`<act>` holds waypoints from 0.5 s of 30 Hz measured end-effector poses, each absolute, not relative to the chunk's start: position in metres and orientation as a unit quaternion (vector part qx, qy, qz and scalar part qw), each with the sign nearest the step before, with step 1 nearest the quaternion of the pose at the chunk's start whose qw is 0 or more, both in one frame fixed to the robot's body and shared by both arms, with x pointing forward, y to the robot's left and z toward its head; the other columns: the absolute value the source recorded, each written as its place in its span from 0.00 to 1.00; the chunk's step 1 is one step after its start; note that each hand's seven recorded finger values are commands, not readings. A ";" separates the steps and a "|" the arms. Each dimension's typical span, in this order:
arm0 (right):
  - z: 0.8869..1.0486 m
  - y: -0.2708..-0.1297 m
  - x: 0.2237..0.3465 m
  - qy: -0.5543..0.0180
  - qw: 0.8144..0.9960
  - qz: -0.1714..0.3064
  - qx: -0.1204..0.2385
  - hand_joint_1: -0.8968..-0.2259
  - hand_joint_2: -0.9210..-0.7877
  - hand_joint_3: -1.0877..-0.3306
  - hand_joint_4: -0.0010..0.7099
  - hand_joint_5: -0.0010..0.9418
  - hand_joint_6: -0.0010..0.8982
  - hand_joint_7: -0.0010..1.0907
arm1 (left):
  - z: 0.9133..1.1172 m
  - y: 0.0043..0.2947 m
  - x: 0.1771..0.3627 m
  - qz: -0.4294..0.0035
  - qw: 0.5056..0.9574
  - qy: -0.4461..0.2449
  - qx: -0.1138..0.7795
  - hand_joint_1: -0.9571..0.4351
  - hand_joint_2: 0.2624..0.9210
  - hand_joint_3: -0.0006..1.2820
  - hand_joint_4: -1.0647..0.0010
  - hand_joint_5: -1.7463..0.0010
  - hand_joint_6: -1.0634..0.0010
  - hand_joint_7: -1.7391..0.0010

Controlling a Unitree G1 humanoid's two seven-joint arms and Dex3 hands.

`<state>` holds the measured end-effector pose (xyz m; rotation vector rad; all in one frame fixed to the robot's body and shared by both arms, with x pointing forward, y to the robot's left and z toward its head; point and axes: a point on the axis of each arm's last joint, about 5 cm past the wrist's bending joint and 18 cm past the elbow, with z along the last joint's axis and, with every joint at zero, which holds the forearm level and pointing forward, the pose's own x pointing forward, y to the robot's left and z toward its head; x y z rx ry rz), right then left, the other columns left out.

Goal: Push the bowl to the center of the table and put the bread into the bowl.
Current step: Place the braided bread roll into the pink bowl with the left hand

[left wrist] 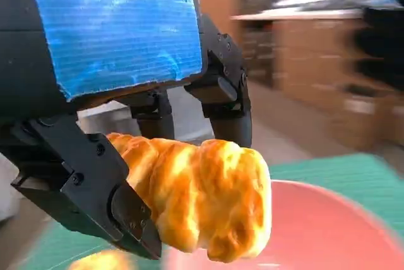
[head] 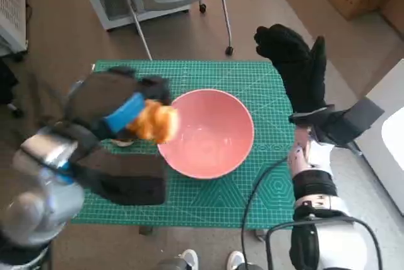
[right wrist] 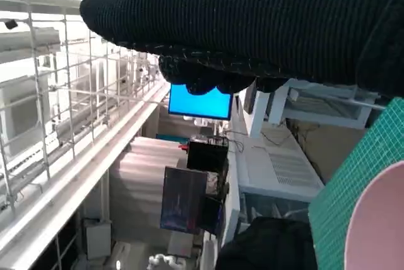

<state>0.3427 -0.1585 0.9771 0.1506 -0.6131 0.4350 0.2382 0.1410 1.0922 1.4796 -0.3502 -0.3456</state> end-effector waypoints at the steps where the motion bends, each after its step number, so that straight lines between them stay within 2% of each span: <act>1: 0.977 -0.159 0.343 -0.299 0.927 0.212 0.074 0.30 0.00 0.58 0.29 0.00 0.39 0.00 | 1.091 0.137 0.242 -0.165 0.710 -0.161 0.665 0.69 0.99 0.04 0.35 0.32 0.36 0.37; 7: 0.977 -0.163 0.342 -0.301 0.928 0.209 0.072 0.30 0.00 0.56 0.28 0.00 0.39 0.01 | 1.082 0.119 0.262 -0.203 0.707 -0.153 0.660 0.69 0.99 0.03 0.32 0.29 0.34 0.43; 15: 0.976 -0.169 0.340 -0.309 0.927 0.203 0.061 0.35 0.00 0.51 0.27 0.00 0.38 0.00 | 1.067 0.105 0.280 -0.226 0.698 -0.125 0.668 0.69 0.99 0.04 0.35 0.28 0.34 0.43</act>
